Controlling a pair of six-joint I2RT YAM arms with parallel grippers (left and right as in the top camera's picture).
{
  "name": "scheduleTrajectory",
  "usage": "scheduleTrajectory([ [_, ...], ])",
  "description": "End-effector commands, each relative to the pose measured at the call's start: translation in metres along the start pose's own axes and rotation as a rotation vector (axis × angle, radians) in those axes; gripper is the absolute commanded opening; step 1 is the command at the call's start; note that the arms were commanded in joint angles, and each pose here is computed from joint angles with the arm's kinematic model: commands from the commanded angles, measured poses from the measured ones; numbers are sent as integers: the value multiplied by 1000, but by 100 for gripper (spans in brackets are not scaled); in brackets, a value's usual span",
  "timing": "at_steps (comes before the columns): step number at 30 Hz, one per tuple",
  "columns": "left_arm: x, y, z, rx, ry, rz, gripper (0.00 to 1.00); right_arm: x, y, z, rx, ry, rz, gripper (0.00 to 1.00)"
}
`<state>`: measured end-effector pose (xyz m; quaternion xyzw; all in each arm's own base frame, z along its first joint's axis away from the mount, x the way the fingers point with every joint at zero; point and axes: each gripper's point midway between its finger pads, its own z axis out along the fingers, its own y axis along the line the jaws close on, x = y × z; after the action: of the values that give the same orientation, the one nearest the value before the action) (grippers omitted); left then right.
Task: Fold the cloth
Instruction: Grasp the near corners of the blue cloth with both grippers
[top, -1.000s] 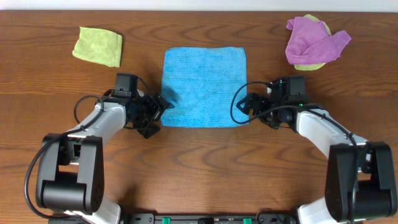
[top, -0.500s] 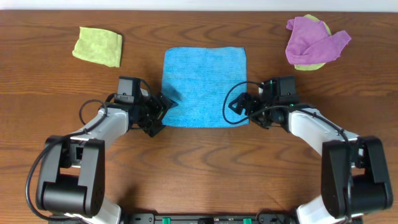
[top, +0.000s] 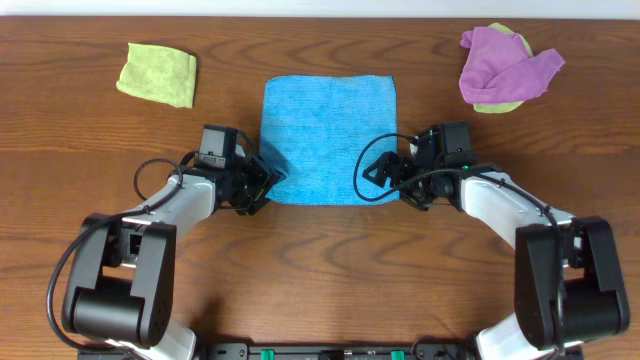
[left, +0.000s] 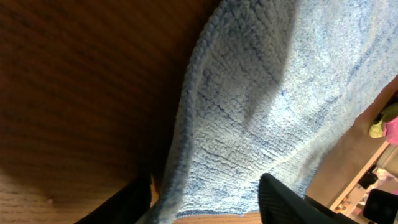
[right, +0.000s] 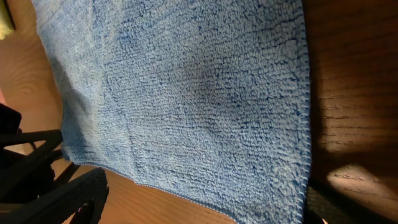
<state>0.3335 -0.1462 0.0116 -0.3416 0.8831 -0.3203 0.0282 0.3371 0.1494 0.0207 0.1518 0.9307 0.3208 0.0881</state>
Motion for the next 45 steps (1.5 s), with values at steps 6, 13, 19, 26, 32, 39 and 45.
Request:
scheduleTrajectory([
  [6,-1,23,9,-70,-14,2,43,19,-24,14,91,50,39,89],
  [13,4,26,24,-65,29,3,25,18,-29,15,125,34,35,81],
  [19,4,27,25,-67,30,6,6,13,-36,14,168,4,33,10],
  [26,9,25,25,-51,61,92,6,12,-37,13,172,5,-1,1],
  [32,24,35,22,-76,134,147,6,25,-32,12,141,66,5,1],
  [39,40,51,2,-152,181,208,6,47,-40,-1,190,146,-48,1],
  [45,43,50,-21,-180,153,220,6,54,-33,-20,190,155,-107,1],
])
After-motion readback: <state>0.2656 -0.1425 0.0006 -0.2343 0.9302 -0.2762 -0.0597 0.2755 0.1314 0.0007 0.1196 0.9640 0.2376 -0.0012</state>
